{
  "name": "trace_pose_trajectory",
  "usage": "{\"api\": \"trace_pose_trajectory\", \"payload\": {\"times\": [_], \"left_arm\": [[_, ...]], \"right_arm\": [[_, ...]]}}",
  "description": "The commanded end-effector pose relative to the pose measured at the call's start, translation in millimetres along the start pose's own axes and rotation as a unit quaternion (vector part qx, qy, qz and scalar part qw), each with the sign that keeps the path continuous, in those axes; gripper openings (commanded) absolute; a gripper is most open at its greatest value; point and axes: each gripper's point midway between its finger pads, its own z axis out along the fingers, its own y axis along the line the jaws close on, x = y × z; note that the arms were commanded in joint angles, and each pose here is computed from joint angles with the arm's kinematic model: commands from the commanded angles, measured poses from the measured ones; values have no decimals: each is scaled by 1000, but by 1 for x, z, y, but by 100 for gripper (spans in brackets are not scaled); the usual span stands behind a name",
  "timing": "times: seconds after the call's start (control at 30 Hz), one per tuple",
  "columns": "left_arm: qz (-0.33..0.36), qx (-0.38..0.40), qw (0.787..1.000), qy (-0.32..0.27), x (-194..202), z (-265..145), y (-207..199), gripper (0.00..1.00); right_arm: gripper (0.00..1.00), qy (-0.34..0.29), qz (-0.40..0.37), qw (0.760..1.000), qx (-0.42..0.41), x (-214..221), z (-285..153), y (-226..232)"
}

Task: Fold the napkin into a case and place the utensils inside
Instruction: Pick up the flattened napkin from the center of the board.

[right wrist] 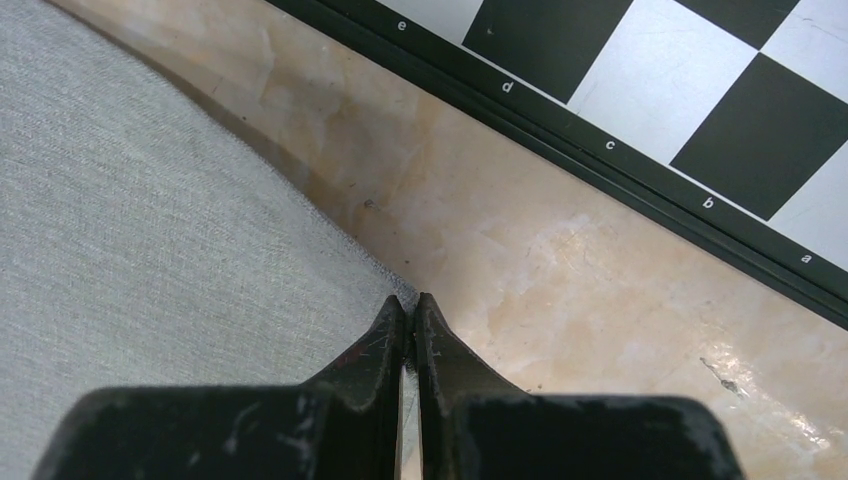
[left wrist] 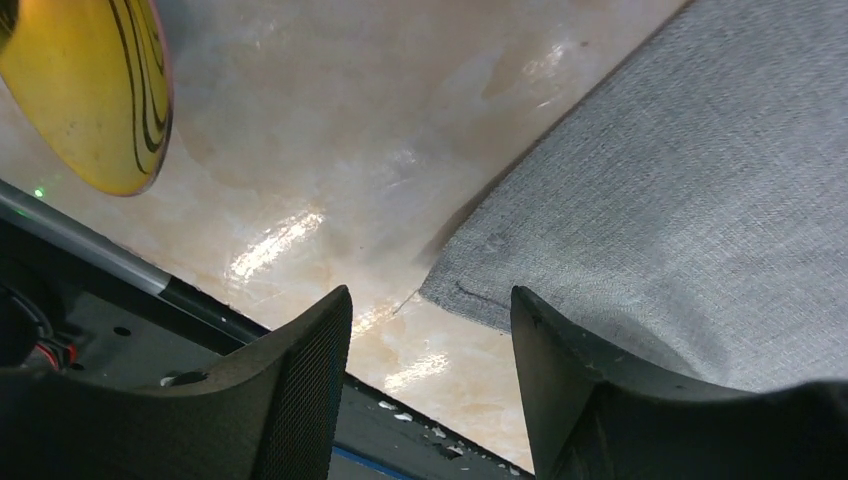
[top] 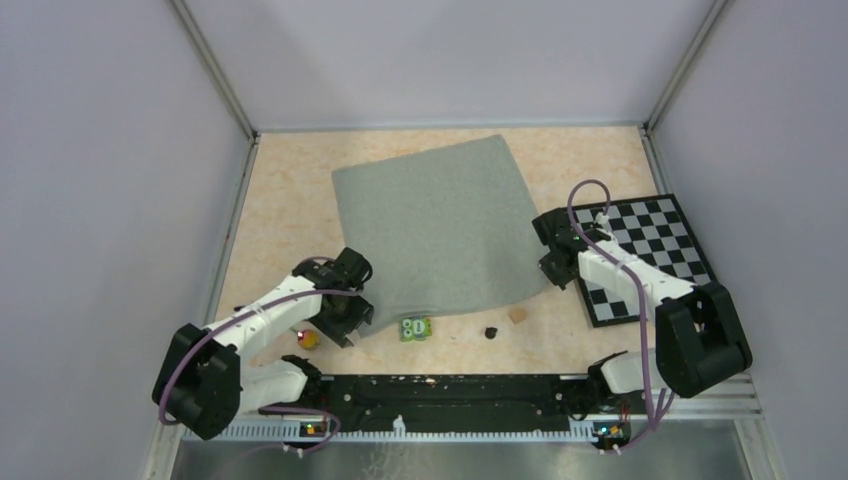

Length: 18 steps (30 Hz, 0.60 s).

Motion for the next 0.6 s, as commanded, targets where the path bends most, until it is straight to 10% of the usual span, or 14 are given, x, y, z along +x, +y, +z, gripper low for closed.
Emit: {"api": "trace_pose_trajectory", "payload": {"times": [0.0,0.57], "left_arm": [[-51,-18,998,30,14,1,3,65],[-74,-25,996,34,14,14,-16,64]], "right_arm": [[0,5,1,1000,-15,1,0,6],[0,7,-3,1000,-18,3,0,3]]}}
